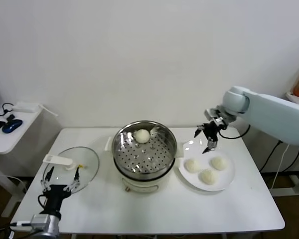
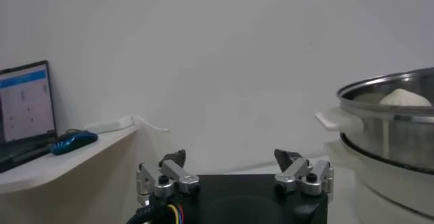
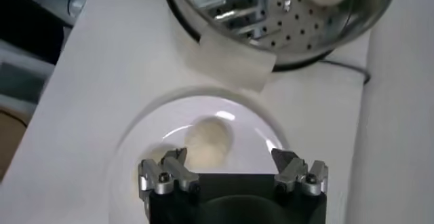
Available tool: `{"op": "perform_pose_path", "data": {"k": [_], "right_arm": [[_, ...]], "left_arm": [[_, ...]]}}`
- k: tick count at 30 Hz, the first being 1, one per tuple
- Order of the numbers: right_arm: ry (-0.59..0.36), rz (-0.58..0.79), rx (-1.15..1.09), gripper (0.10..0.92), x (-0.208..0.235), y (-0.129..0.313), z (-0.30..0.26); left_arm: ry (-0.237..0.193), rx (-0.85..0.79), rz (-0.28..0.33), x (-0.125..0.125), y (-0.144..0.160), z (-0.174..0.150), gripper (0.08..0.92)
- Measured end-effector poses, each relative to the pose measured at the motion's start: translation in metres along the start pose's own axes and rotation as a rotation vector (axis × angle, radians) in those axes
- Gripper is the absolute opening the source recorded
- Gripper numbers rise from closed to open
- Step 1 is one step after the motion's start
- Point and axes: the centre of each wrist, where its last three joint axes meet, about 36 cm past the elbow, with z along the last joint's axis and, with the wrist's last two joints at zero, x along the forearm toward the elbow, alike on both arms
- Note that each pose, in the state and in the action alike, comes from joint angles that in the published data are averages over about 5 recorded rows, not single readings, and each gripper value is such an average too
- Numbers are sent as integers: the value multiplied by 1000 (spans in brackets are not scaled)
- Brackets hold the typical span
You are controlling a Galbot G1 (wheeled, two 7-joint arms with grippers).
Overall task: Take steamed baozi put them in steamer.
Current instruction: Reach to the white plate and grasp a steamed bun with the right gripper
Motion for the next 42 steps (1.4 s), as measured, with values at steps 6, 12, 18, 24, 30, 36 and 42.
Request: {"op": "perform_pose_path", "data": {"k": [6,12,18,24,30,36,42], "right_arm": [[8,-15,-65,823,-34,7,11],[19,-29,-94,823,-67,9,13],[23,-33,-107,823,-93,6,10],[22,-31,-110,823,-113,4,7],[25,-31,-105,823,-126,0,4],[34,-32,-104,823,-134,-3,2],[41,-38,-105,806,-137,-4,3]], "left_arm": [[-1,2,-3,1,0,0,823],[-4,8,-10,0,0,0,823],[-1,11,-11,0,0,1,823],[5,12,-11,1,0,4,823],[6,12,-11,0,0,5,823],[7,12,-11,0,0,6,823],[7,11,-10,0,0,6,823]]}}
